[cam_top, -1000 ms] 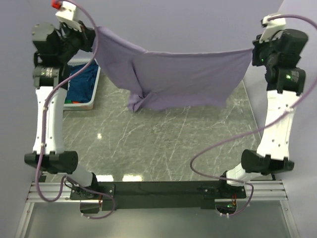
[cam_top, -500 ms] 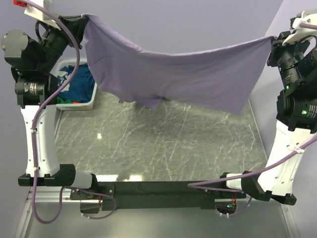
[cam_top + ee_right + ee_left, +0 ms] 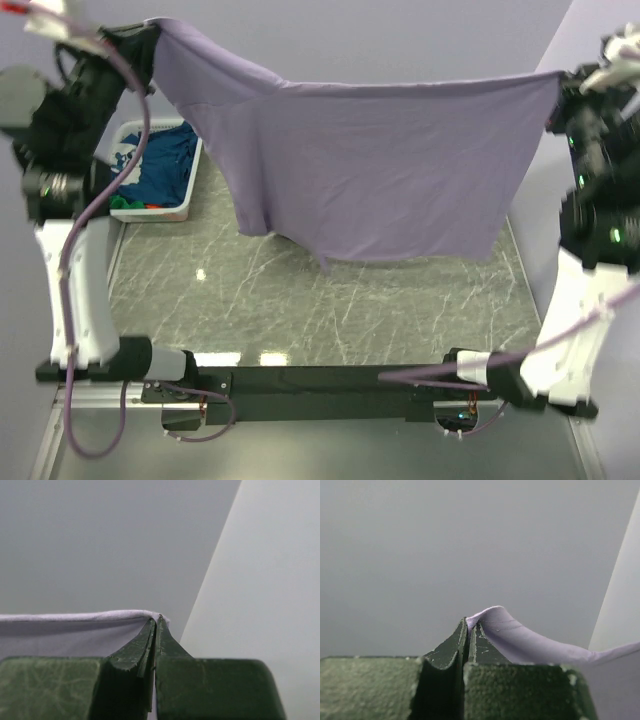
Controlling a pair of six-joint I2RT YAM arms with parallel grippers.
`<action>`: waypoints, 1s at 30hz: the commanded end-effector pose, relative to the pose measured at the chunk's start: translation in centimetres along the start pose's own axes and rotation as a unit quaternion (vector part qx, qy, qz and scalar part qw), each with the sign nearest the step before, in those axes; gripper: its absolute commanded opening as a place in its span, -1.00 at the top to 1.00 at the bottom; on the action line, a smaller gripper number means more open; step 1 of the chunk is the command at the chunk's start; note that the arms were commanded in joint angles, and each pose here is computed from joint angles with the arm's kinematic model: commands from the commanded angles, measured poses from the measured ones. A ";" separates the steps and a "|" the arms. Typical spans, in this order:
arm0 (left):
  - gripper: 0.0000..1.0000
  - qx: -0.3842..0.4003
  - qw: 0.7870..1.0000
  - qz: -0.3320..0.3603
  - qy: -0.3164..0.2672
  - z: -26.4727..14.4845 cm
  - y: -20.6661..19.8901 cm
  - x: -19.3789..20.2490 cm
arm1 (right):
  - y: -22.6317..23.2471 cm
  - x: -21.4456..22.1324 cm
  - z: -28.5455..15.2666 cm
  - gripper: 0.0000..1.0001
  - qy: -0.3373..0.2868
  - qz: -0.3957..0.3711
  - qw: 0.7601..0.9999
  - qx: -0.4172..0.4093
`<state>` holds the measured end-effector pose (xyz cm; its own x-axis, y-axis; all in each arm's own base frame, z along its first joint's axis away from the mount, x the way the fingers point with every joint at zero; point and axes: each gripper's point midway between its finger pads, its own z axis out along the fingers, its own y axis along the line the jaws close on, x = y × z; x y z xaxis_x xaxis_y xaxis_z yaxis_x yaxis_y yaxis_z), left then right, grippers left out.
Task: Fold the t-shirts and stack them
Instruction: Flatten the tshirt out
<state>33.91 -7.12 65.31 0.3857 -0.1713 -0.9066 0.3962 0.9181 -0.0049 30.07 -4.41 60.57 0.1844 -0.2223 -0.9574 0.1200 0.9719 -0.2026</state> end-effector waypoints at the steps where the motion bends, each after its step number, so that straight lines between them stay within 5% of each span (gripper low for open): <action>1: 0.99 -0.004 0.988 0.057 -0.143 -7.6 -3.8 -11.5 | -2.1 -9.4 -8.8 1.00 -0.157 -0.019 0.986 0.060; 11: 0.99 -0.020 0.963 0.115 -0.241 -22.0 -9.5 -18.5 | -2.5 -13.2 -23.8 1.00 -0.276 -0.020 0.954 0.114; 16: 0.99 -0.039 0.953 0.138 -0.268 -25.1 -10.2 -20.7 | -3.2 -15.0 -27.3 1.00 -0.313 -0.030 0.939 0.140; 19: 0.99 -0.044 0.955 0.139 -0.259 -24.5 -9.8 -20.6 | -3.3 -14.8 -25.8 1.00 -0.301 -0.042 0.942 0.139; 24: 0.99 0.004 0.979 0.129 -0.160 -19.9 -9.1 -13.9 | -2.0 -10.5 -19.4 1.00 -0.231 -0.065 0.966 0.094; 30: 0.99 0.073 0.993 0.080 0.045 -16.1 -7.0 5.3 | 3.3 3.8 -10.2 1.00 -0.077 -0.087 0.992 -0.044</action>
<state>14.36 -7.16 62.25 0.5914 -0.0352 -0.8056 0.3419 0.9158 0.2109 13.86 -1.73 60.97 0.4819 -0.3798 -0.7897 0.2328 0.9243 -0.3024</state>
